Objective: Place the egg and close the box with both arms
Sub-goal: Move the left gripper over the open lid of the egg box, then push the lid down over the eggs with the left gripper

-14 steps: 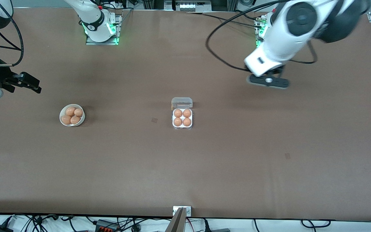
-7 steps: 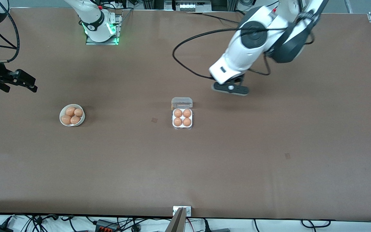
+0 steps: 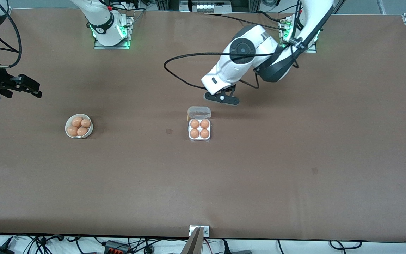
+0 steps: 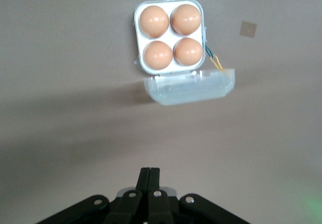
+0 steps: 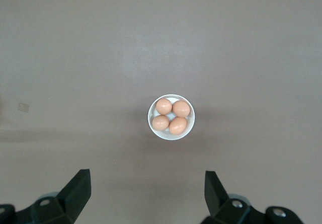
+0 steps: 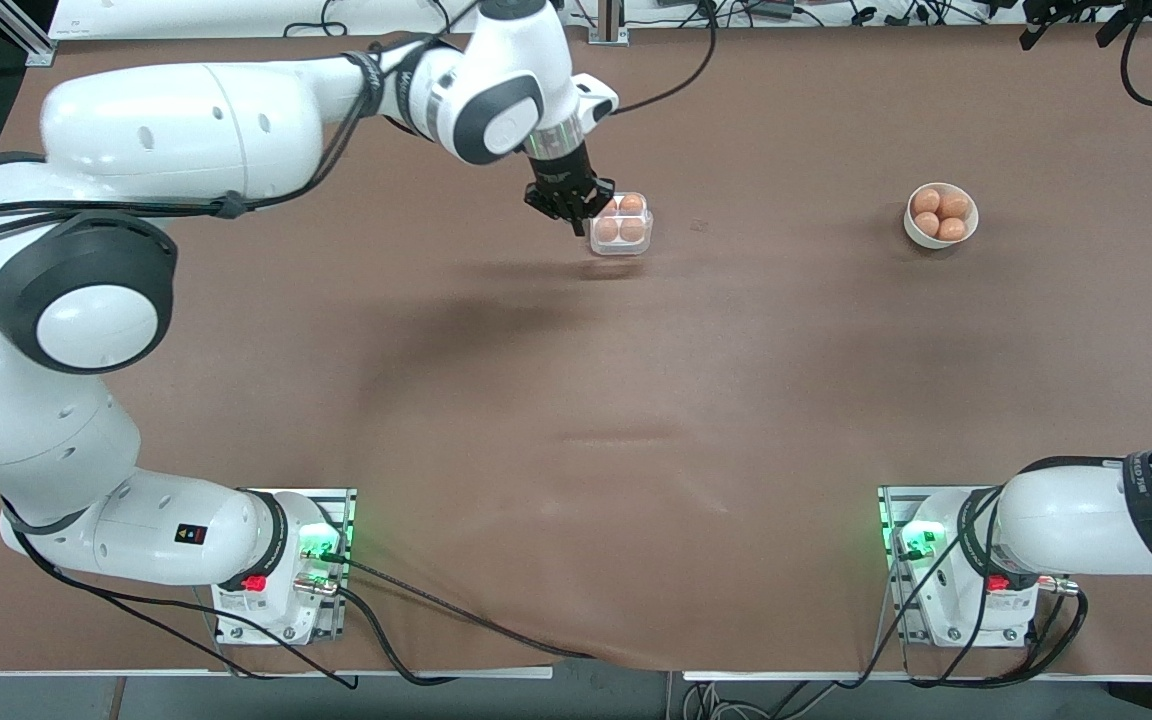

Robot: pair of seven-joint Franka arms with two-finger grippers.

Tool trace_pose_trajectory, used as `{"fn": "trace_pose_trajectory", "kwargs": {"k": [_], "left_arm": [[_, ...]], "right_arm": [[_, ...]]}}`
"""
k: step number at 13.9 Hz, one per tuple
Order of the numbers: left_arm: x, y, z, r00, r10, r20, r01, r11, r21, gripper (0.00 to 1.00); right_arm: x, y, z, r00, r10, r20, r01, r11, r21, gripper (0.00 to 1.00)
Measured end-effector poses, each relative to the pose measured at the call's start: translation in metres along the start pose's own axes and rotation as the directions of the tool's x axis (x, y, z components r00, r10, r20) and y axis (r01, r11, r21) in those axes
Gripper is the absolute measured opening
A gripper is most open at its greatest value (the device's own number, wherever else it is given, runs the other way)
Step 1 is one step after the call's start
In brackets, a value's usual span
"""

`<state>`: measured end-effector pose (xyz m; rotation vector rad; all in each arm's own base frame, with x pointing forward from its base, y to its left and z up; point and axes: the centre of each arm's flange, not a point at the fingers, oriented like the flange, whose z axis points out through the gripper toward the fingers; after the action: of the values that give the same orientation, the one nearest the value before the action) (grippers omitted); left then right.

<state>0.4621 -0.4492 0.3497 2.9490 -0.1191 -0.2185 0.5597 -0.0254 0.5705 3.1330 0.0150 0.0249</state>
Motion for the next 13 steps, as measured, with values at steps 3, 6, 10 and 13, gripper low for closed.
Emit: {"fn": "trace_pose_trajectory", "kwargs": {"k": [3,6,10,13], "left_arm": [[-0.010,0.026,0.047,0.996,-0.044,-0.071,0.046,0.999,0.028,0.01],[-0.020,0.042,0.079,0.993,-0.029,-0.111,0.034,0.998,0.045,0.01],[-0.011,0.043,0.094,0.984,-0.013,-0.177,0.015,1.000,0.009,0.01],[-0.012,0.043,0.112,0.978,0.014,-0.210,-0.007,0.999,0.031,0.01]], "right_arm": [[-0.004,0.004,-0.008,1.000,0.007,-0.012,-0.007,1.000,0.000,1.00],[-0.005,0.003,-0.012,1.000,0.004,-0.020,-0.004,1.000,0.000,1.00],[-0.004,0.002,-0.017,1.000,0.003,-0.029,-0.003,1.000,0.000,1.00],[-0.004,0.003,-0.017,1.000,0.004,-0.029,-0.004,1.000,0.000,1.00]]}}
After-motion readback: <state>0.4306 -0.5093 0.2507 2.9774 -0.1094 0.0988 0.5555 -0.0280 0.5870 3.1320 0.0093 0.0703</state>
